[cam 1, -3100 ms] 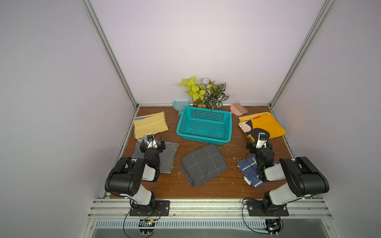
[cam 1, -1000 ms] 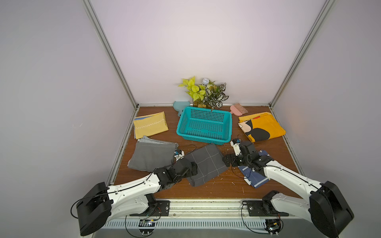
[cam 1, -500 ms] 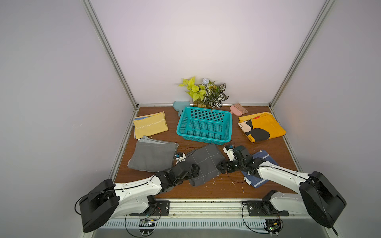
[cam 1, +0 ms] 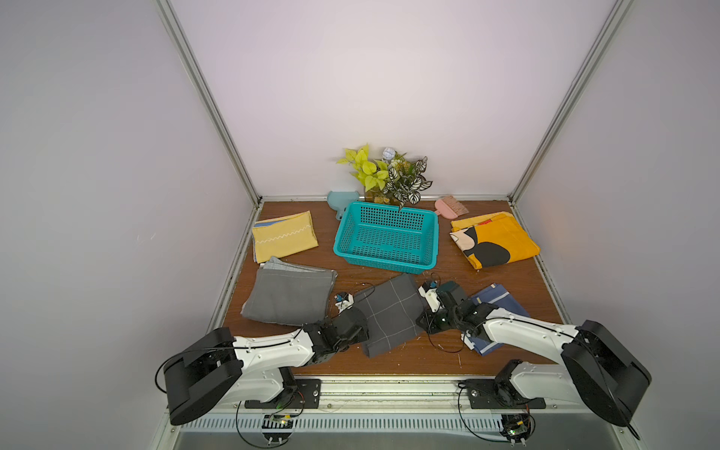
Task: Put the folded pillowcase in the basket
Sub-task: Pick up the pillowcase from the center of the board.
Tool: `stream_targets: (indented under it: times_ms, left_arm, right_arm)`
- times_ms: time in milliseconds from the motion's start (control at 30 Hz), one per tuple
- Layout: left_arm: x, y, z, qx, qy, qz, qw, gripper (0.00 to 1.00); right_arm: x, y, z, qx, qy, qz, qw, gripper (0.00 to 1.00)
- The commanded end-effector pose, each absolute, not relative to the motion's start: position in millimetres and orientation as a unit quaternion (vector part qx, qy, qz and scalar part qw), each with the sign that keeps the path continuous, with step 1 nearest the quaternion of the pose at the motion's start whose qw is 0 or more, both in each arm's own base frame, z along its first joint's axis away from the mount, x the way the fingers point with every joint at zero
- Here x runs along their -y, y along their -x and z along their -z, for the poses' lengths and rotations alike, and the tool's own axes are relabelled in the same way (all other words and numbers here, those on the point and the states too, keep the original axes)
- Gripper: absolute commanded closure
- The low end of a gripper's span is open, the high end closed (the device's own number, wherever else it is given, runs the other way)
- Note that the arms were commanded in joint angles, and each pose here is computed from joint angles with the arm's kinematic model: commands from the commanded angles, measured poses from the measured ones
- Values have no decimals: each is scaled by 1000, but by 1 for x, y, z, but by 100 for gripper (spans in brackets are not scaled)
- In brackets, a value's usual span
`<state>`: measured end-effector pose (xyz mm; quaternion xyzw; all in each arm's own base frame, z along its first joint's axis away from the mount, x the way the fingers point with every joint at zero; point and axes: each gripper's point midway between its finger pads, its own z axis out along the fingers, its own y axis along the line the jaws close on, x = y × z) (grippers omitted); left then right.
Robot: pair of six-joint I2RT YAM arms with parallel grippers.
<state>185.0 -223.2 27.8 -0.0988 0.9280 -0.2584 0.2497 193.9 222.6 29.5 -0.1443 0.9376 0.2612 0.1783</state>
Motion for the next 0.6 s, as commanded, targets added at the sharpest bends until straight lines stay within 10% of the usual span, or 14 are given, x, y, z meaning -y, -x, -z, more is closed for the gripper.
stream_targets:
  times_ms: [0, 267, 333, 400, 567]
  left_arm:
    - [206, -174, -14, -945, 92, 207, 234, 100]
    - [217, -185, -63, -934, 78, 199, 285, 100]
    - [215, -188, -71, -931, 80, 197, 295, 100]
    - [210, -187, -66, -933, 84, 188, 295, 100]
    - [203, -179, -47, -938, 91, 186, 279, 100]
  right_arm:
    - [-221, -187, -29, -940, 148, -257, 169, 100]
    - [-226, -183, -54, -934, 152, -266, 184, 99]
    - [-225, -180, -56, -936, 156, -264, 175, 30]
    - [-216, -183, -57, -941, 155, -238, 182, 2]
    - [-201, -207, -65, -938, 136, -214, 236, 1]
